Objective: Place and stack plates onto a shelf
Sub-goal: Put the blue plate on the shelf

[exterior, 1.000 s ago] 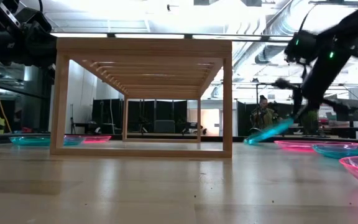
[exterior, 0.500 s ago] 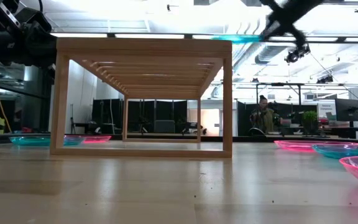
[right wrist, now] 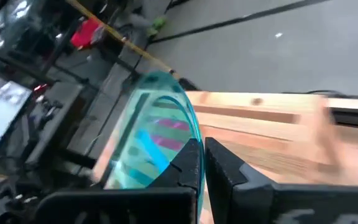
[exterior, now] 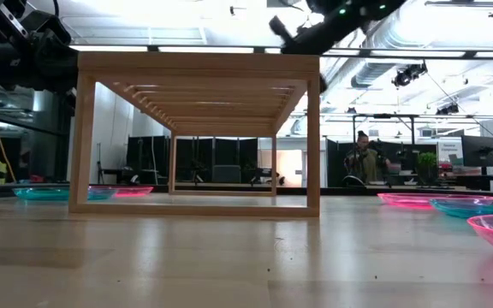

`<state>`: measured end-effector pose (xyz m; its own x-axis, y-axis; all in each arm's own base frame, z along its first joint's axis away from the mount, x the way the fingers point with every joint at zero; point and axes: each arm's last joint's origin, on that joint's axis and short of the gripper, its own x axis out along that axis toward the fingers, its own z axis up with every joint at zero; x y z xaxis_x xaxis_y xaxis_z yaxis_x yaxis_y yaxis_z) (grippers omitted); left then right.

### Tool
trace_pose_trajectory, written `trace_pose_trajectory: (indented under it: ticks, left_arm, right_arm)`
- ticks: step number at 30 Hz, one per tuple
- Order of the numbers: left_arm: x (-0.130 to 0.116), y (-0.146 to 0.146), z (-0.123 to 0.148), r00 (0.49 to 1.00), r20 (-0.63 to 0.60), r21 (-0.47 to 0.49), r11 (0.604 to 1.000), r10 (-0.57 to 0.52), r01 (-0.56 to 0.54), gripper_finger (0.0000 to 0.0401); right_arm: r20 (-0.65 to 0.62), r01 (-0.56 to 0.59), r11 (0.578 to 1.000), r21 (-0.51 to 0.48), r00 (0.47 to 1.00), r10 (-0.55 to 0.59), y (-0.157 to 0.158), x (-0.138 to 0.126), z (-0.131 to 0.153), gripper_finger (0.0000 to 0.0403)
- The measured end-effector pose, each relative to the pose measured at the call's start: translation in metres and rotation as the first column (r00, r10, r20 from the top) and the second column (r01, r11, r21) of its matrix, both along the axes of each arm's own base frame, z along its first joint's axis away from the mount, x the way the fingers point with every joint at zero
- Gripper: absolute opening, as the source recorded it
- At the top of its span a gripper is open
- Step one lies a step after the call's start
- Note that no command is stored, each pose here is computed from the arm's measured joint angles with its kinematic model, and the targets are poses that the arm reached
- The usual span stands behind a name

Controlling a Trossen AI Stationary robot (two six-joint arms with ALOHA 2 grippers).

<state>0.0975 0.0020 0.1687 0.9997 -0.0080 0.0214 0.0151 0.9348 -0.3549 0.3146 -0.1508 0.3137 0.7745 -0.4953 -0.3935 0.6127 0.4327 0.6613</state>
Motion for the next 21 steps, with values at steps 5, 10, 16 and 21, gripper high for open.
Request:
trace_pose_trajectory:
  ticks: [5, 10, 16, 21]
  left_arm:
    - [0.0, 0.0, 0.0, 1.0, 0.0, 0.0, 1.0, 0.0, 0.0, 0.0]
    - [0.0, 0.0, 0.0, 1.0, 0.0, 0.0, 1.0, 0.0, 0.0, 0.0]
    - [0.0, 0.0, 0.0, 1.0, 0.001, 0.0, 1.0, 0.0, 0.0, 0.0]
    - [0.0, 0.0, 0.0, 1.0, 0.0, 0.0, 1.0, 0.0, 0.0, 0.0]
  right_arm:
    - [-0.018, 0.002, 0.999, 0.042, 1.0, -0.001, -0.015, 0.016, -0.009, 0.0]
    - [-0.022, 0.004, 0.996, 0.095, 1.0, -0.002, -0.027, 0.023, -0.023, 0.0]
    - [-0.026, 0.041, 0.989, 0.139, 0.999, -0.038, -0.036, 0.029, -0.039, 0.0]
    - [-0.046, 0.084, 0.986, 0.146, 0.996, -0.078, -0.039, 0.032, -0.048, 0.0]
